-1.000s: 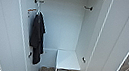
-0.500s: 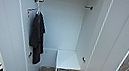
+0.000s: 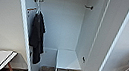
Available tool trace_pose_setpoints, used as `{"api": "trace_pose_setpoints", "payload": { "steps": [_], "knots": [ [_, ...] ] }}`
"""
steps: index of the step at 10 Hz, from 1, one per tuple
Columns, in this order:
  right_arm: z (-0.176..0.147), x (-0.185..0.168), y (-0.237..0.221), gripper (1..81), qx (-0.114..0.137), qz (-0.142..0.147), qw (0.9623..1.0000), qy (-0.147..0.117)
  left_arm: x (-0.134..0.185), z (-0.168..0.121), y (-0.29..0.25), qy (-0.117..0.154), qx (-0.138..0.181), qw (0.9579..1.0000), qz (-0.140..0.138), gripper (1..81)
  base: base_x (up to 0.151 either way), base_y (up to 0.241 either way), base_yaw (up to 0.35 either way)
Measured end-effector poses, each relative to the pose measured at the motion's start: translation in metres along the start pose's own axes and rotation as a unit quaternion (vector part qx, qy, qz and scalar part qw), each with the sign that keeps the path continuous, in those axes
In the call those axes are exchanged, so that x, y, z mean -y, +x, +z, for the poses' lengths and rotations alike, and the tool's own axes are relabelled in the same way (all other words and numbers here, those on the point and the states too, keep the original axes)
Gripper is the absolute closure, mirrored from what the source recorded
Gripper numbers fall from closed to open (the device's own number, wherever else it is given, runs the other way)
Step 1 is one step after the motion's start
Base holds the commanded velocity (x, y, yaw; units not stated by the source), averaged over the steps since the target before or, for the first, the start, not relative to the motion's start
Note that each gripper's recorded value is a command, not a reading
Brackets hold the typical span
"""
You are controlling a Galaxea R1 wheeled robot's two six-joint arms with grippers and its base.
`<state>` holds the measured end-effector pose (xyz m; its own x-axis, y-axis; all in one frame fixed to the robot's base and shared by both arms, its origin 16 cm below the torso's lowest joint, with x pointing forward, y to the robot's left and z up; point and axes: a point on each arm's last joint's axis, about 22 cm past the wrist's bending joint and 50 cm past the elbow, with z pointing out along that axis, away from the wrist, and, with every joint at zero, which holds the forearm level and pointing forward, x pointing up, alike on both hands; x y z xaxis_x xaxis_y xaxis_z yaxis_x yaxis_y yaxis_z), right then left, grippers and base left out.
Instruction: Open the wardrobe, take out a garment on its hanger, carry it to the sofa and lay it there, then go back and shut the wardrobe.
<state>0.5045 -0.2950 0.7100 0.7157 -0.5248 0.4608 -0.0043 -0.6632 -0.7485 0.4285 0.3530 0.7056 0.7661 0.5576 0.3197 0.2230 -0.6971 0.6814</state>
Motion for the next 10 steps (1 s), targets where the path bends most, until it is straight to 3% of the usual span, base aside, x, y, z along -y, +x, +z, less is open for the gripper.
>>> {"api": "trace_pose_setpoints", "payload": {
  "steps": [4,6,8,10],
  "knots": [
    [0.038,0.047,-0.064,1.0,0.043,0.015,0.9981,0.042,-0.028,0.058,-0.072,-0.011,0.064,0.9978,0.012,1.0,0.000,0.000,0.000],
    [0.056,0.063,-0.097,1.0,0.063,-0.001,0.9965,0.054,-0.014,0.080,-0.099,0.010,0.081,0.9963,0.027,1.0,0.000,0.000,0.000],
    [0.069,0.064,-0.158,1.0,0.099,-0.013,0.9939,0.047,0.010,0.096,-0.136,0.037,0.101,0.9932,0.045,1.0,0.000,0.000,0.000],
    [0.084,0.077,-0.184,1.0,0.117,-0.034,0.9915,0.046,0.013,0.112,-0.187,0.040,0.127,0.9890,0.064,1.0,0.000,0.000,0.000]
  ]
}}
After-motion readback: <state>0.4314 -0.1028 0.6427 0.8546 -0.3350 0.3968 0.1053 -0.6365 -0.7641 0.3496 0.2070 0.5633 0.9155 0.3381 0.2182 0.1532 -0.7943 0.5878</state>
